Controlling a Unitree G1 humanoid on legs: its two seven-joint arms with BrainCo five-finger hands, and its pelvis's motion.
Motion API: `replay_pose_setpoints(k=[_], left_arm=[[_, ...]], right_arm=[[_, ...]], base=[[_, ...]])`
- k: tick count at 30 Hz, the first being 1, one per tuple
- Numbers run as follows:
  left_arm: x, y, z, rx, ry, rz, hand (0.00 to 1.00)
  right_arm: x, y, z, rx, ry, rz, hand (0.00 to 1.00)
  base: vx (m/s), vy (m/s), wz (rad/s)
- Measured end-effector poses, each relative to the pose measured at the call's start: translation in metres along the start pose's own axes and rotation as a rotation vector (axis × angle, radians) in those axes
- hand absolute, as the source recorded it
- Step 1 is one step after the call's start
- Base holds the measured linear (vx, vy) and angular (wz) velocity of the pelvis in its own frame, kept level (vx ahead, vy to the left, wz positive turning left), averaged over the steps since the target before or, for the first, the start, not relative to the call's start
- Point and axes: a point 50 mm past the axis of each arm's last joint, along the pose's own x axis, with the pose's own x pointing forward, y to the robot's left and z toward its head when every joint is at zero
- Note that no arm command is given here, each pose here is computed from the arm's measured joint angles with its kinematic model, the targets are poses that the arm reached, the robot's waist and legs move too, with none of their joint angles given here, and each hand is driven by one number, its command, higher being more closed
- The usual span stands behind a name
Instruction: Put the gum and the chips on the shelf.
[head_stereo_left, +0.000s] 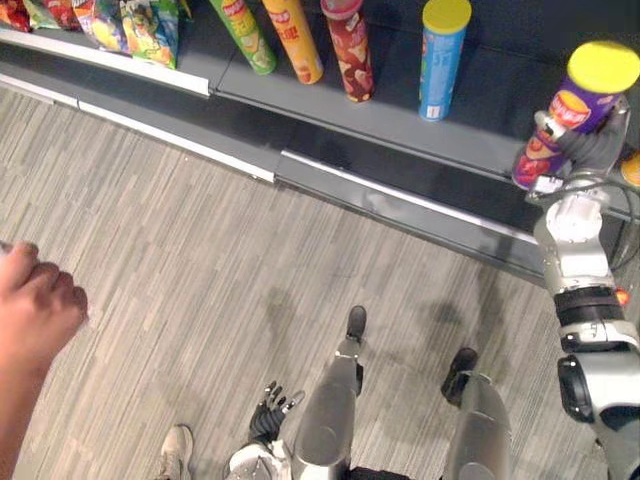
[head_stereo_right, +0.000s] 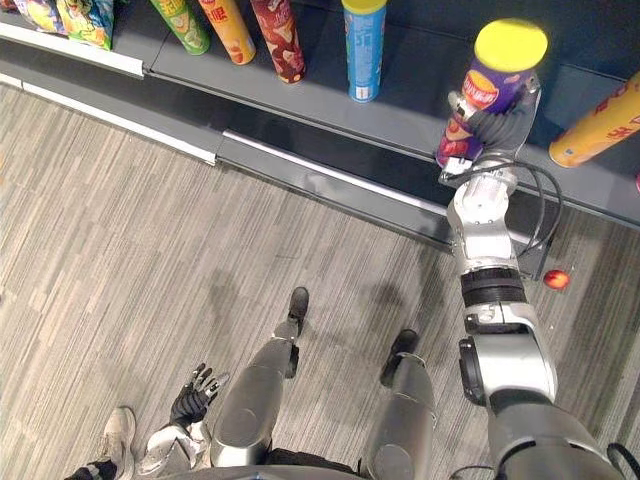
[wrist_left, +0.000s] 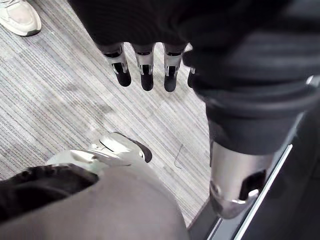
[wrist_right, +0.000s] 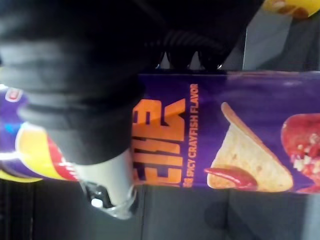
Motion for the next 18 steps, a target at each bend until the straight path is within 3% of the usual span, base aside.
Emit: replay_pose_setpoints(k=[8, 18], left_arm=[[0.001, -0.010, 0.009, -0.020, -0.049, -0.037, 0.00], [0.002, -0.037, 0.020, -0.046, -0.115, -0.128, 0.00]], right_arm=[[0.020, 0.008, 0.035, 0.069, -0.115, -0.050, 1.00], [0.032, 0.008, 0.048, 0.031, -0.157, -0.049, 1.00]], base=[[0.01, -0.077, 0.01], [0.01, -0.048, 0.03]])
